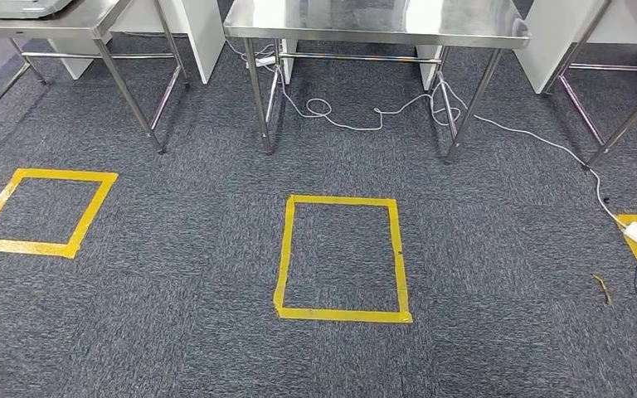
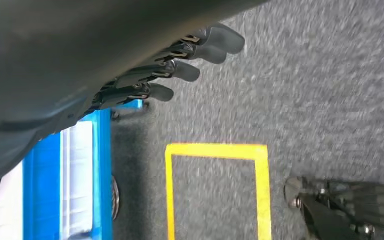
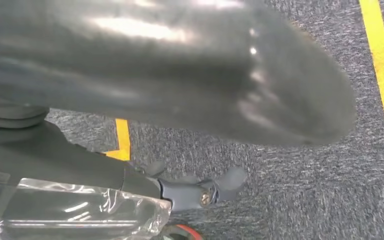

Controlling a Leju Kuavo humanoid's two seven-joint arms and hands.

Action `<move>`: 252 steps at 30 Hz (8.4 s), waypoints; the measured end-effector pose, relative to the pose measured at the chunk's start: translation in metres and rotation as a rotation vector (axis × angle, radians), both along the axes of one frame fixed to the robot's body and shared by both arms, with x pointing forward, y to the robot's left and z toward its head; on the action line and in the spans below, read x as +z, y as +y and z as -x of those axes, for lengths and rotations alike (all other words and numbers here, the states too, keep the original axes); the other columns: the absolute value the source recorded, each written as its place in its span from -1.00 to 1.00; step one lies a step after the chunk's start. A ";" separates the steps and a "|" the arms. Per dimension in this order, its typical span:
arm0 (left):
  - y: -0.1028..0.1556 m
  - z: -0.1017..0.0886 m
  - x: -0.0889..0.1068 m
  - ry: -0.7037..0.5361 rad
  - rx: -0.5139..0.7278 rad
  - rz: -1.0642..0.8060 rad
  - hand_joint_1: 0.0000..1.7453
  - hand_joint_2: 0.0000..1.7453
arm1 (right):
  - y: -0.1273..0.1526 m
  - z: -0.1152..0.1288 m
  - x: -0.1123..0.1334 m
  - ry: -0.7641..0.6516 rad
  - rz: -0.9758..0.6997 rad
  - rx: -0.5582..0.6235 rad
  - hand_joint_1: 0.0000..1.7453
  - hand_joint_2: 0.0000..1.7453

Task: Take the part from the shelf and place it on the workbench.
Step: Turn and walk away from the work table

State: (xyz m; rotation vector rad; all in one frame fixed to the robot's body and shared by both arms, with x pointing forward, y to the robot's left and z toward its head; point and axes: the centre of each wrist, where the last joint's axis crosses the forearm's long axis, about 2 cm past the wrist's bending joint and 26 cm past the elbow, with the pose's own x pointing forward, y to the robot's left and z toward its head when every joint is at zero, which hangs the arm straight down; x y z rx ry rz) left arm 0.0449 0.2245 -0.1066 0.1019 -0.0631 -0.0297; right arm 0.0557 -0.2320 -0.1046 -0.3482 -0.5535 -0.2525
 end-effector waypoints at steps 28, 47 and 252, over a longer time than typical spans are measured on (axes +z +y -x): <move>-0.001 -0.001 0.000 -0.022 -0.040 0.015 -1.00 -1.00 | 0.001 0.000 0.000 -0.004 -0.006 -0.016 -1.00 -1.00; -0.001 -0.002 0.000 -0.028 -0.055 0.007 -1.00 -1.00 | 0.000 0.000 0.000 -0.012 -0.022 -0.032 -1.00 -1.00; 0.017 0.004 -0.002 0.057 -0.051 -0.070 -1.00 -1.00 | 0.000 0.012 -0.003 0.024 -0.120 0.010 -1.00 -1.00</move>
